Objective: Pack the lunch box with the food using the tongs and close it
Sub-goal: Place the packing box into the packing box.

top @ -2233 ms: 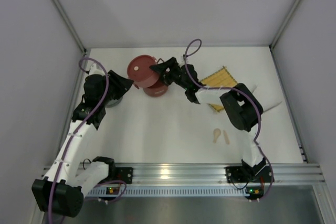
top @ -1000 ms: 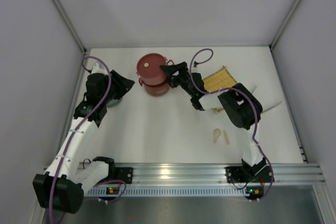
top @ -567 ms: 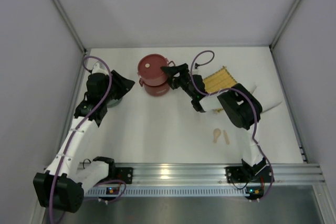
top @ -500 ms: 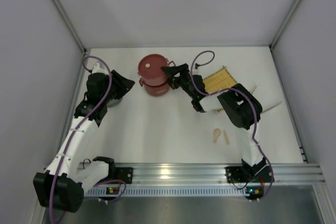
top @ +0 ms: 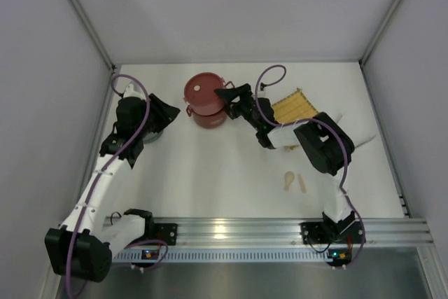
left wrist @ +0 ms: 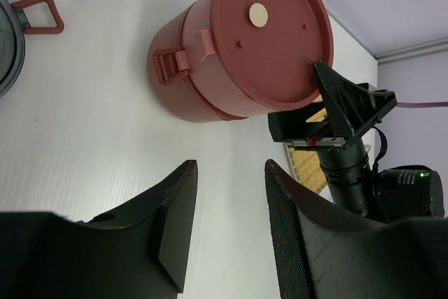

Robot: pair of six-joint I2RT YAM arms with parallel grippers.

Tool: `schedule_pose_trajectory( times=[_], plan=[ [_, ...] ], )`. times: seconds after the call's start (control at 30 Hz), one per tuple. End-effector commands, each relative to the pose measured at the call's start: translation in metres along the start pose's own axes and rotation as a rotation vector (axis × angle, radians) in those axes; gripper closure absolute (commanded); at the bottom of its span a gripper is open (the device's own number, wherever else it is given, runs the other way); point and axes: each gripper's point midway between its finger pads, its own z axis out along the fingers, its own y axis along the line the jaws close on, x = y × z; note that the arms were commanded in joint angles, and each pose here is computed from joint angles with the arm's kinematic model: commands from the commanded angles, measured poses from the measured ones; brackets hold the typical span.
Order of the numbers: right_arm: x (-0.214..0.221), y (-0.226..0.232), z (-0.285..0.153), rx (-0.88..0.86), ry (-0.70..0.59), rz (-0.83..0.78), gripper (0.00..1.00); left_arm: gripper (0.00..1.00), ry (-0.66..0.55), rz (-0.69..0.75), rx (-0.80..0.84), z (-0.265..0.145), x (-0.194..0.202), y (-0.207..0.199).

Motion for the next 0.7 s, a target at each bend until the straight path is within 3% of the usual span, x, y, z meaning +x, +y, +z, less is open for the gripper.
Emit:
schedule_pose_trajectory(
  times=[0.0,0.67],
  plan=[
    [-0.005,0.046,0.001,-0.068,-0.003,-0.068,0.68,0.52,-0.032,0.018,0.046,-0.001,-0.013,-0.015],
    [0.007,-0.005,0.002,0.232,0.066,-0.096,0.54,0.51,0.018,-0.004,0.004,0.034,-0.007,-0.005]
  ],
)
